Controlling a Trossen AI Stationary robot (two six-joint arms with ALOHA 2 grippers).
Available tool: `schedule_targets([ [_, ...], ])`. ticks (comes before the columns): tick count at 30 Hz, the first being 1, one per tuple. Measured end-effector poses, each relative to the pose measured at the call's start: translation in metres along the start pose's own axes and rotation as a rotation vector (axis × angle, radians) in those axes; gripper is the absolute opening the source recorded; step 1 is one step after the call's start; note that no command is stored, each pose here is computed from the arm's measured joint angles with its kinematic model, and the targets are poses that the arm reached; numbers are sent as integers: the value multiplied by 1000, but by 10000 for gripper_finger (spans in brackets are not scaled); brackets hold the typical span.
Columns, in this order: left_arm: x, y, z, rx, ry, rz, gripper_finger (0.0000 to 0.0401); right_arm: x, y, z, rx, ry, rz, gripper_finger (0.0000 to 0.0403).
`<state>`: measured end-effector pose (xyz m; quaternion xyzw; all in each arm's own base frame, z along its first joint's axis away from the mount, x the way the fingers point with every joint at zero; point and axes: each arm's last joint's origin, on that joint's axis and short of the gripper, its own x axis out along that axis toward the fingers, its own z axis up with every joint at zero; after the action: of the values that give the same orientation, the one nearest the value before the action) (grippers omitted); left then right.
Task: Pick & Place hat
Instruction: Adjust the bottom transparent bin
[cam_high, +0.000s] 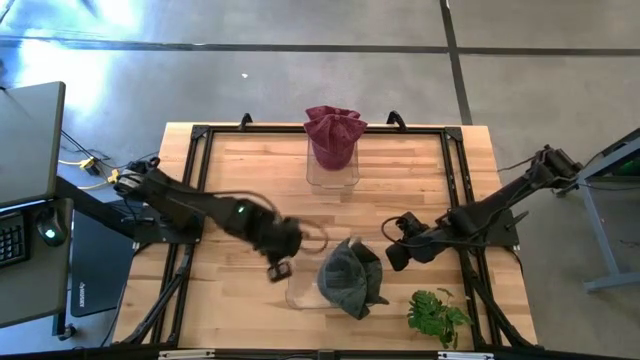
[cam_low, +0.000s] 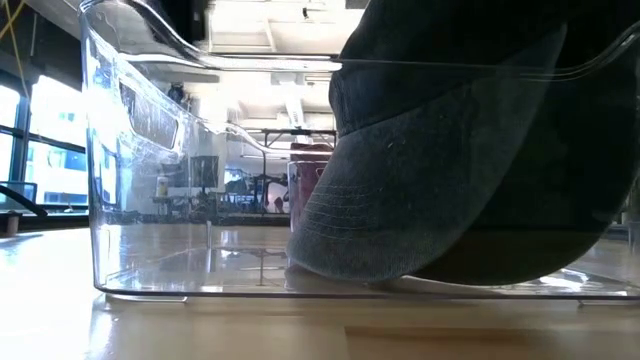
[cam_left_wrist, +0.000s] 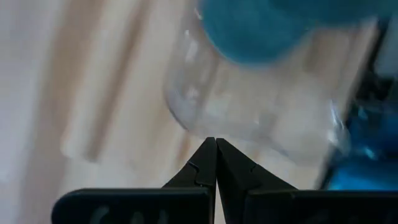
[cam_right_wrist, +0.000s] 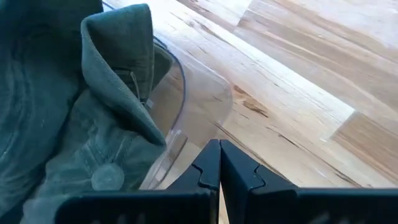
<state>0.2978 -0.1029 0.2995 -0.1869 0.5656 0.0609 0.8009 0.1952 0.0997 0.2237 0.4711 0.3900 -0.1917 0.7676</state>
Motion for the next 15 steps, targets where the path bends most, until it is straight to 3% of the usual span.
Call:
schedule_targets([
  [3,-1,-13,-23,3,95,8,0,-5,-1,0,1,-1,7,0],
  [6,7,-24,-37,-8,92,-4,0,-4,-1,0,-5,-1,6,0],
  [15,46,-17,-35,-142,-62,-4,0,-4,-1,1,-8,-19,4,0],
])
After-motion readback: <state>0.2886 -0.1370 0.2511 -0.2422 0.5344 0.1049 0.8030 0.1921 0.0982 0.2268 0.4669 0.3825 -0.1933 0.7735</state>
